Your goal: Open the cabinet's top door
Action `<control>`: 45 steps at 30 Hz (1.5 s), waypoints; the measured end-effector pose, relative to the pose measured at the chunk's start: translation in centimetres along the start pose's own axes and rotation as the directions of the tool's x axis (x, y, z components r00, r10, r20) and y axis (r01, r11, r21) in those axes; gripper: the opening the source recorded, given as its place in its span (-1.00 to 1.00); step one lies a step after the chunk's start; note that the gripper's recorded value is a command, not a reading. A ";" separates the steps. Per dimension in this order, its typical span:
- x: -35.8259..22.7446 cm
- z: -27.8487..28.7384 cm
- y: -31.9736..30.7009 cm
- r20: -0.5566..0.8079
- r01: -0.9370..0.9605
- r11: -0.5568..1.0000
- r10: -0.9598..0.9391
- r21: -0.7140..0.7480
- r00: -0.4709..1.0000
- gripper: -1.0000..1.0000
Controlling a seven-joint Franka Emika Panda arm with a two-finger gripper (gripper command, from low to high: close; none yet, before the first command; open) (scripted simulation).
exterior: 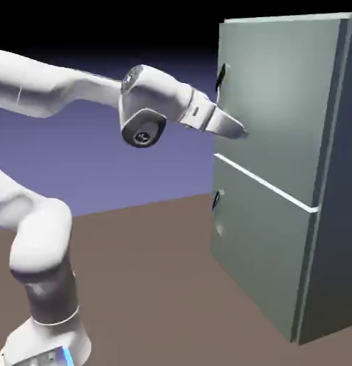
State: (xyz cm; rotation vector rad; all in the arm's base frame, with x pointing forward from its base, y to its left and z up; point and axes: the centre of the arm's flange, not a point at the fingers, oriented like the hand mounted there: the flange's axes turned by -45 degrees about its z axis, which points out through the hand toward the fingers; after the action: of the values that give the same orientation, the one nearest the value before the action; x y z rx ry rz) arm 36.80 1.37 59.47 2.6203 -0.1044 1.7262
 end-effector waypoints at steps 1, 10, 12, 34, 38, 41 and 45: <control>0.4 -0.4 -0.3 -0.019 -0.003 1.000 0.003 -0.001 1.000 1.00; 2.7 -3.5 -3.6 -0.176 -0.015 1.000 0.014 -0.005 0.984 1.00; 2.9 -3.9 -4.6 -0.207 -0.015 1.000 0.013 -0.005 0.978 1.00; -2.1 -0.6 -16.9 -0.395 0.037 0.999 -0.035 -0.002 0.918 1.00; -0.9 2.0 -17.0 -0.396 0.037 0.999 -0.035 -0.003 0.918 1.00; -0.1 4.0 -16.9 -0.395 0.037 0.999 -0.035 -0.002 0.918 -1.00; -0.8 2.3 -16.2 -0.395 0.056 0.998 -0.035 0.043 0.918 -1.00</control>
State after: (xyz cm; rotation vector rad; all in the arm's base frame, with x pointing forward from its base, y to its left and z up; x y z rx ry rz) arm 39.55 17.45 58.36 2.2240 0.0051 2.2238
